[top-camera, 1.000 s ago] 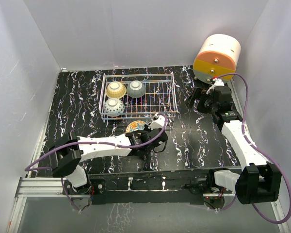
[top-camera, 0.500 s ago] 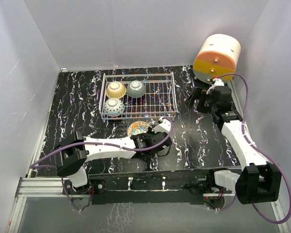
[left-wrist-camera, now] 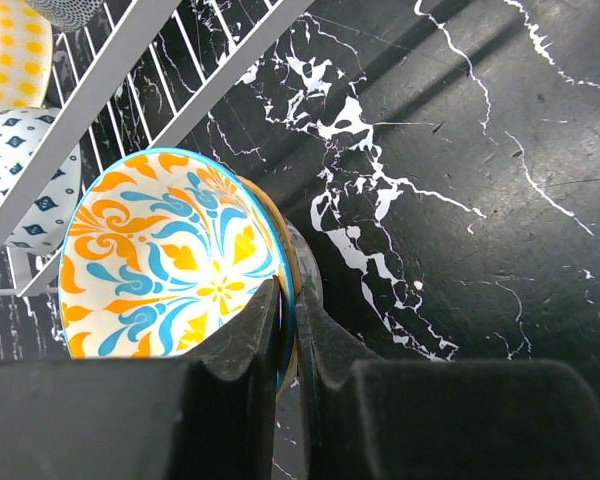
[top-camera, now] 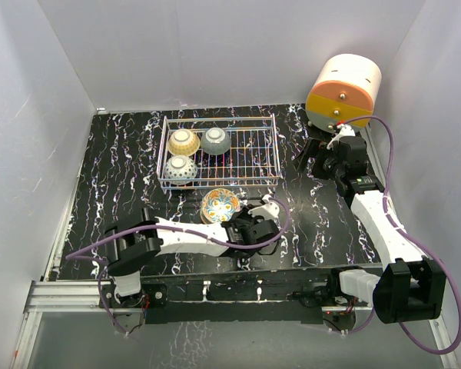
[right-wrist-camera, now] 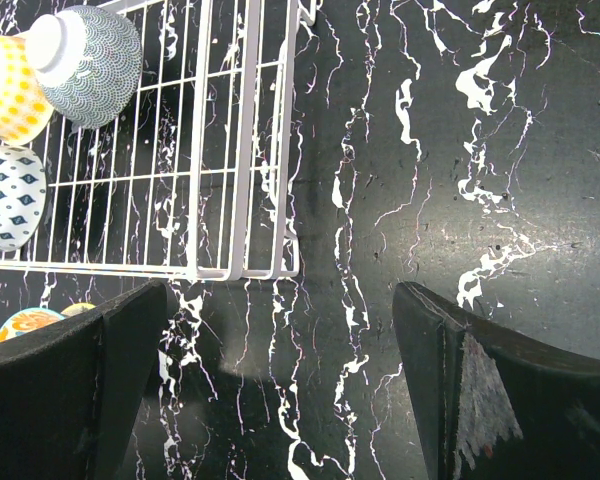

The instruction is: Load the bowls into the dish rack

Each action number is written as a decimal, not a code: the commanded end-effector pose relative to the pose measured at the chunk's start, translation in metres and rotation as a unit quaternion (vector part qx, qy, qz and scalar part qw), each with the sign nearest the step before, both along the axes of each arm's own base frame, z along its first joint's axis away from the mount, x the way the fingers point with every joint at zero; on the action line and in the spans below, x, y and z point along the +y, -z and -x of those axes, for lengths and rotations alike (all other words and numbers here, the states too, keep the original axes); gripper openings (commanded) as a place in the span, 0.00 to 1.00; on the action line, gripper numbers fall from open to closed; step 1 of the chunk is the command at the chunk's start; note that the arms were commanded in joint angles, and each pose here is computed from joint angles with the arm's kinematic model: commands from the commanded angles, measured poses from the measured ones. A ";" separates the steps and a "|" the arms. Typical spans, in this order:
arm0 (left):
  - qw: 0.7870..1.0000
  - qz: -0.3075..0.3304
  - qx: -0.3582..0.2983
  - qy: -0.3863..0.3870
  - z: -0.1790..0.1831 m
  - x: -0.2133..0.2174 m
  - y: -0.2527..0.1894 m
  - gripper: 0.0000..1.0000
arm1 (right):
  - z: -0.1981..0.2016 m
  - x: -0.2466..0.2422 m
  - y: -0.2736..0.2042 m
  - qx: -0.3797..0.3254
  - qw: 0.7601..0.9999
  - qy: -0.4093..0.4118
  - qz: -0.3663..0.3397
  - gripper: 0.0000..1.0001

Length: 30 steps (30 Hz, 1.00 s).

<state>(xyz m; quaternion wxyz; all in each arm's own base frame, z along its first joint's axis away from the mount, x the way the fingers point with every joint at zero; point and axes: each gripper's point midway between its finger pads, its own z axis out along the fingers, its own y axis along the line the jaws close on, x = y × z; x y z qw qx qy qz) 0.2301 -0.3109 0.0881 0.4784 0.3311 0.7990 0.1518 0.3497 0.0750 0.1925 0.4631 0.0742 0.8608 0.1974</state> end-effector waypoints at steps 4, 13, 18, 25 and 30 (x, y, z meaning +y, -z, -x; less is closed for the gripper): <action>0.996 -0.046 -0.079 -0.024 -0.010 0.001 -0.029 0.00 | -0.007 -0.001 -0.022 -0.044 0.999 -0.001 -0.002 1.00; 0.991 -0.072 -0.111 -0.028 -0.009 -0.002 -0.039 0.00 | -0.006 -0.001 -0.021 -0.043 0.999 -0.001 -0.003 1.00; 0.988 -0.079 -0.132 -0.024 -0.008 -0.005 -0.054 0.00 | -0.006 -0.001 -0.021 -0.044 0.999 -0.001 -0.004 1.00; 0.981 -0.110 -0.155 -0.028 -0.009 -0.006 -0.053 0.00 | -0.005 -0.001 -0.021 -0.044 0.999 -0.002 -0.004 1.00; 0.982 -0.097 -0.160 -0.028 -0.010 -0.009 -0.061 0.00 | -0.005 -0.001 -0.022 -0.045 0.999 -0.002 -0.004 1.00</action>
